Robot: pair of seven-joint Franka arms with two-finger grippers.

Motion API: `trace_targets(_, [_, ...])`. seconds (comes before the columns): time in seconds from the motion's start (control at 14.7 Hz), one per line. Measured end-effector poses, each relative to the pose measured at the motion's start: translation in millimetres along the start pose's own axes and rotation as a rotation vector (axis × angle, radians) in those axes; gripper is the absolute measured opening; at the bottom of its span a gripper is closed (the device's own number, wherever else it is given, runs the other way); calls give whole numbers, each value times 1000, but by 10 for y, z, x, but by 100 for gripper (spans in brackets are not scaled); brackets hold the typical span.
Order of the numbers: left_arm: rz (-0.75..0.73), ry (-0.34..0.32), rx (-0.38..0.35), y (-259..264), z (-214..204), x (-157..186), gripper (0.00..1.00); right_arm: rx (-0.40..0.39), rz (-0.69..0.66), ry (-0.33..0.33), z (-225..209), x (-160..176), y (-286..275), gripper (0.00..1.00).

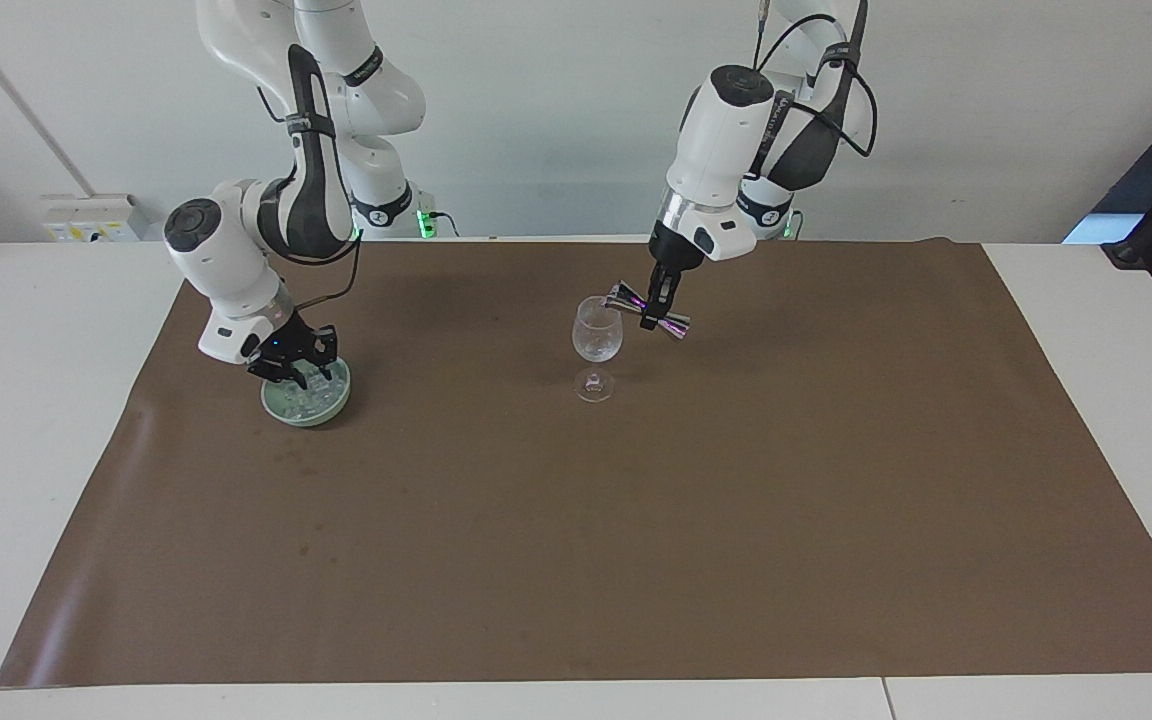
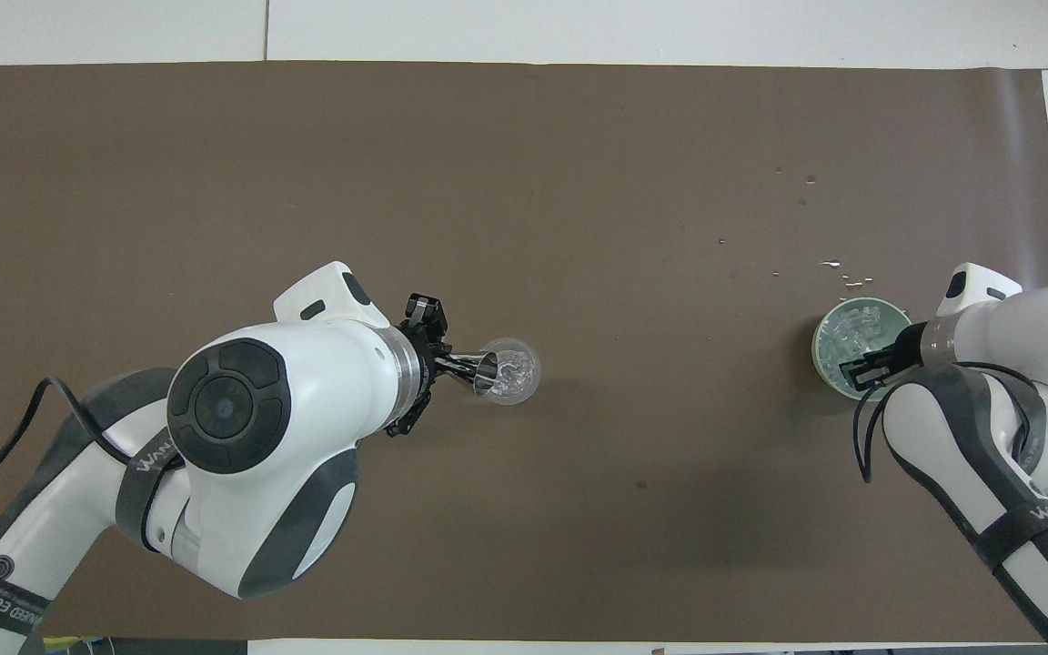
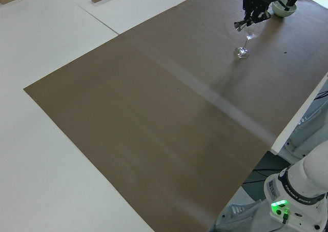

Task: Pour wine and add ice with both arms
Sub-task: 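Tilt the jigger over the glass while the right gripper grasps ice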

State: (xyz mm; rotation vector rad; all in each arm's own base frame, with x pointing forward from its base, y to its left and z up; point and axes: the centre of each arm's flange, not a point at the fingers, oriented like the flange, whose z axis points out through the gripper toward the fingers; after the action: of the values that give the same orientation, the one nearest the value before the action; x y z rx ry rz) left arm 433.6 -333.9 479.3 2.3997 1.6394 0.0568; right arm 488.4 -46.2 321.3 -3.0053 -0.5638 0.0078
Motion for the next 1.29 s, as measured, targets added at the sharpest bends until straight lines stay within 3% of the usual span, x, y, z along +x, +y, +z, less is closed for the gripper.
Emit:
trace_targets(0.14, [30,53,-15,-7,-10,-70,21,0,-2,1,-5,4,-9,27])
trace_targets(0.54, [115,175,-49,-69,-2,-292,21,3,-8,2,-132,62,-15,27])
trace_targets(1.02, [195,285,-103,-111,-49,-485,21,48,-27,-30,-1154,329,-45,27])
trace_targets(1.29, [160,300,-138,-57,-169,-542,21,52,6,-29,-1733,397,-286,27])
